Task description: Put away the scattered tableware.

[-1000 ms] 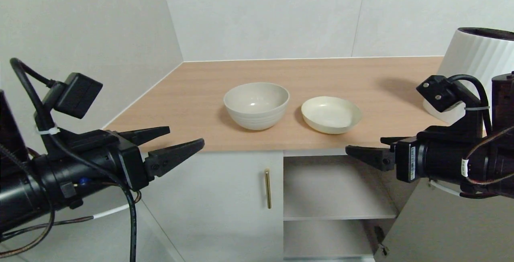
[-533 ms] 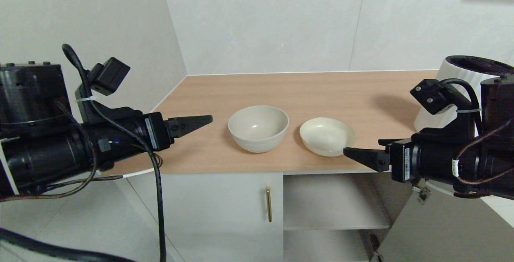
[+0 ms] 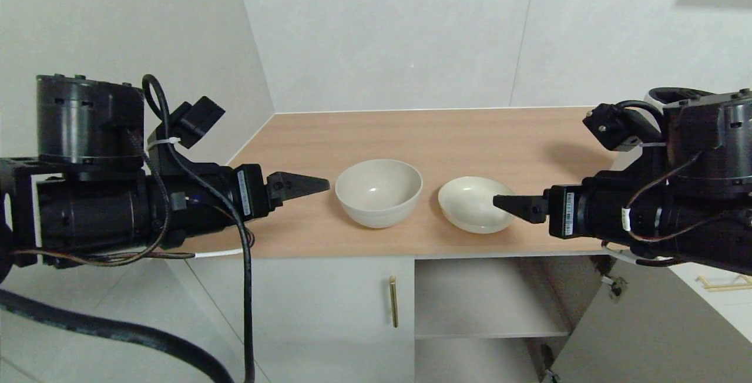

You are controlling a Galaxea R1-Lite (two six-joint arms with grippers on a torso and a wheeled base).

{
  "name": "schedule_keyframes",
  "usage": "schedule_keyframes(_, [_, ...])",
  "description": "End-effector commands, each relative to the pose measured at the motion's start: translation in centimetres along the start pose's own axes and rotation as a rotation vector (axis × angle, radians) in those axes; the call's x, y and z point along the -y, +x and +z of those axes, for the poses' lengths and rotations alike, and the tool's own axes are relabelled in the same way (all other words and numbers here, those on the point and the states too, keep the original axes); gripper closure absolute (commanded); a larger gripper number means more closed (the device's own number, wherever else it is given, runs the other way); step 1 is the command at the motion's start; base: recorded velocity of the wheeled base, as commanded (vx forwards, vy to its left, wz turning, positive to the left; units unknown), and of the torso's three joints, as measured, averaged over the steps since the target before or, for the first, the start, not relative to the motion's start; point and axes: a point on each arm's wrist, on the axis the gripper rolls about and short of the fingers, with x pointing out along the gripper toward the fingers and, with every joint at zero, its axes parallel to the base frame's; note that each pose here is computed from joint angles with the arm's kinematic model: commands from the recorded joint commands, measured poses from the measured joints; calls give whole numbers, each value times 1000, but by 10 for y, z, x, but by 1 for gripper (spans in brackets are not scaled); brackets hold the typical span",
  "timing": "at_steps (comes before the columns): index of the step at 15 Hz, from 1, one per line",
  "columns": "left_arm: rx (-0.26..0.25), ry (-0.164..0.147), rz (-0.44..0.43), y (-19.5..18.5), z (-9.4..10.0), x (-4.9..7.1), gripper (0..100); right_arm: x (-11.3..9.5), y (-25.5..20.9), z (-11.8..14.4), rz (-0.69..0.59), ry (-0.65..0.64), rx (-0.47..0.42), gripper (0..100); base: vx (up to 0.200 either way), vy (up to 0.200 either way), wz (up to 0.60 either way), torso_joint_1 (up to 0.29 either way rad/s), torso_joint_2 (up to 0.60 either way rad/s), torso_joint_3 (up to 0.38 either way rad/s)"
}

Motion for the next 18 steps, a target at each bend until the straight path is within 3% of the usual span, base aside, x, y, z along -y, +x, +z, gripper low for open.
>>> schedule_keyframes(1, [-57, -49, 29, 29, -5, -7, 0, 4, 19, 2, -93, 30, -54, 0, 0, 0, 0, 0, 0, 0])
schedule_keyframes(3, [-62, -126, 56, 43, -3, -11, 0, 6, 25, 5, -119, 72, -59, 0, 0, 0, 0, 0, 0, 0])
schedule_keyframes(4, [-72, -202, 67, 54, -1, -14, 0, 12, 33, 6, -172, 84, -52, 0, 0, 0, 0, 0, 0, 0])
schedule_keyframes(6, [-78, -283, 90, 69, 0, -19, 0, 22, 45, 9, -224, 107, -46, 0, 0, 0, 0, 0, 0, 0])
schedule_keyframes(8, [-71, -318, 125, 82, 0, -20, 0, 25, 55, 9, -239, 150, -48, 0, 0, 0, 0, 0, 0, 0])
schedule_keyframes(12, [-19, -332, 245, 107, -3, -24, 0, 25, 56, 7, -242, 150, -56, 0, 0, 0, 0, 0, 0, 0])
schedule_keyframes(18, [0, -363, 250, 112, 0, -24, 0, 25, 55, 7, -241, 151, -53, 0, 0, 0, 0, 0, 0, 0])
